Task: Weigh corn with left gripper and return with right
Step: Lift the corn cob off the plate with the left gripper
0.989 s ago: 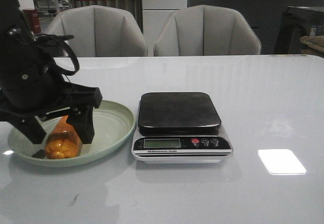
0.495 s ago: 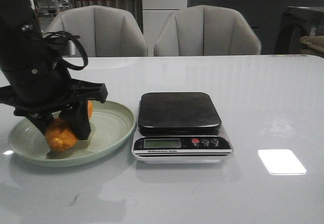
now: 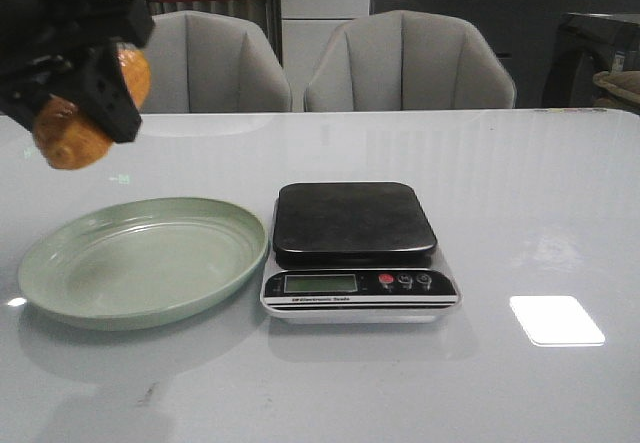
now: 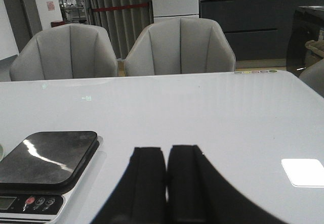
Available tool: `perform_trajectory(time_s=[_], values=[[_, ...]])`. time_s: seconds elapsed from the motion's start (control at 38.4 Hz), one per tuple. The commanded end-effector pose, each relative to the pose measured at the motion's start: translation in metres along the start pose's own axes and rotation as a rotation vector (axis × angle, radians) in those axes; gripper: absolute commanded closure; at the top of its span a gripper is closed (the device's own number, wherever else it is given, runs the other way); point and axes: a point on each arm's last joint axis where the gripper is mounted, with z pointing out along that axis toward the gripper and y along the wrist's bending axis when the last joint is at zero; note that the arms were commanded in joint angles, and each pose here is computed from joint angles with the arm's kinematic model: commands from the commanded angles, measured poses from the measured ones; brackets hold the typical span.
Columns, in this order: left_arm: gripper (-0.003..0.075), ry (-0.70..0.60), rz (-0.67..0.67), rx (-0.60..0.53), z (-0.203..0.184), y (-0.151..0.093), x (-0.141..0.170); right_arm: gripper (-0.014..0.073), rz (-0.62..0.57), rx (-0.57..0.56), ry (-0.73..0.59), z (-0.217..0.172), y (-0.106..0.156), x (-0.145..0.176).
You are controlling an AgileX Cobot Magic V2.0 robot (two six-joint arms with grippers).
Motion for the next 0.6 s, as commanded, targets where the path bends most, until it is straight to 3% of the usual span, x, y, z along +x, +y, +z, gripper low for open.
perform_trajectory(time_s=[0.0, 0.16, 0.26, 0.57], values=[[0.0606, -0.162, 0.011, 0.052, -0.042, 0.0, -0.001, 0.043, -0.021, -0.005, -0.094, -0.002, 0.0, -0.005], [0.0606, -0.269, 0.016, 0.088, -0.071, 0.006, 0.015, 0.043, -0.021, -0.005, -0.094, -0.002, 0.0, -0.005], [0.0606, -0.285, 0.087, 0.109, -0.075, 0.0, 0.014, 0.043, -0.021, -0.005, -0.094, -0.002, 0.0, -0.005], [0.0606, -0.193, 0.162, 0.243, -0.034, -0.064, -0.006, 0.043, -0.021, -0.005, -0.094, -0.002, 0.0, -0.005]])
